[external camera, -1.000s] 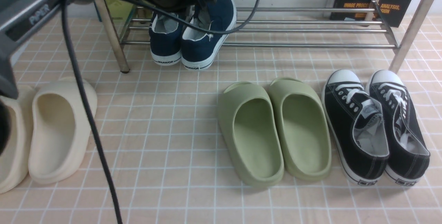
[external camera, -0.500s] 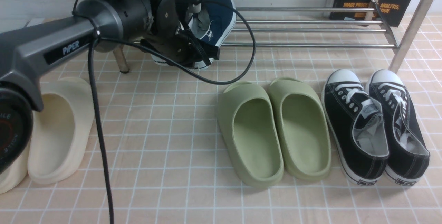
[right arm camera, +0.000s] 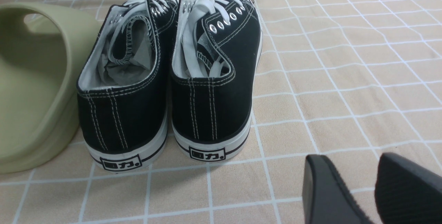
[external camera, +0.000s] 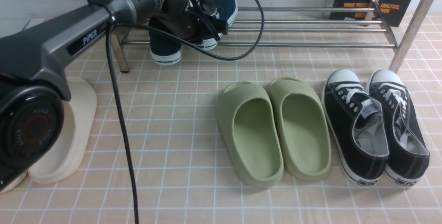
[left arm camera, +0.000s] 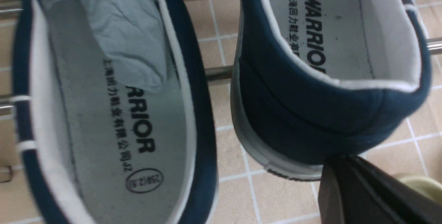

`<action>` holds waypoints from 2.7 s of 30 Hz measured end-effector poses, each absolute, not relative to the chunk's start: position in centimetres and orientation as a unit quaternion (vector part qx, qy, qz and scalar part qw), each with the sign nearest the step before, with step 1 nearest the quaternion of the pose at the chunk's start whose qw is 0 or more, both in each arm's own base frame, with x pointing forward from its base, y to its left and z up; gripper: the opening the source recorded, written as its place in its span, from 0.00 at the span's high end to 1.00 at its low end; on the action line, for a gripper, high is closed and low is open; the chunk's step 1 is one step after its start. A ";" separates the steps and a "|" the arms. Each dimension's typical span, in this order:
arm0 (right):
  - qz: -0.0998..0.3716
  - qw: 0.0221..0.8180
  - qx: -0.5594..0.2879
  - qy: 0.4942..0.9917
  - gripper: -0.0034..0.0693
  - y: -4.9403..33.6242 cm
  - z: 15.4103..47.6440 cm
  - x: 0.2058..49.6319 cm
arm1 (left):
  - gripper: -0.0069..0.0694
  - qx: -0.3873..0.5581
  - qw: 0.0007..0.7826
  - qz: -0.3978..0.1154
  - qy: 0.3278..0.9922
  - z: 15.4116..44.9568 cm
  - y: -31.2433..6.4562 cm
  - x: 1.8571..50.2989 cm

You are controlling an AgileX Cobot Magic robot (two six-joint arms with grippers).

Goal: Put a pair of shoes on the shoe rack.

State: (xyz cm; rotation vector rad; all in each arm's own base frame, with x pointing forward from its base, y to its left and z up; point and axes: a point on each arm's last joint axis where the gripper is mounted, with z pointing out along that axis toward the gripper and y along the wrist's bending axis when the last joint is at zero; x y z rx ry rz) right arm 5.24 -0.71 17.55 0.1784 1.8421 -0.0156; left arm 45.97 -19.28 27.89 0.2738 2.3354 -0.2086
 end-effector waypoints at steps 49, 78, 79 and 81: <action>-0.007 0.602 0.077 0.795 0.63 -0.7 17.5 5.2 | 0.87 0.071 0.459 0.005 0.885 42.4 -0.8 8.0; -0.007 0.602 0.077 0.795 0.63 -0.7 17.5 5.2 | 0.89 0.019 0.708 0.027 0.705 24.6 0.2 5.7; -0.007 0.602 0.077 0.795 0.63 -0.7 17.5 5.2 | 0.89 0.012 0.702 0.033 0.711 23.4 0.3 5.4; -0.007 0.602 0.077 0.795 0.63 -0.7 17.5 5.2 | 0.89 0.002 0.686 0.041 0.726 22.0 0.4 5.2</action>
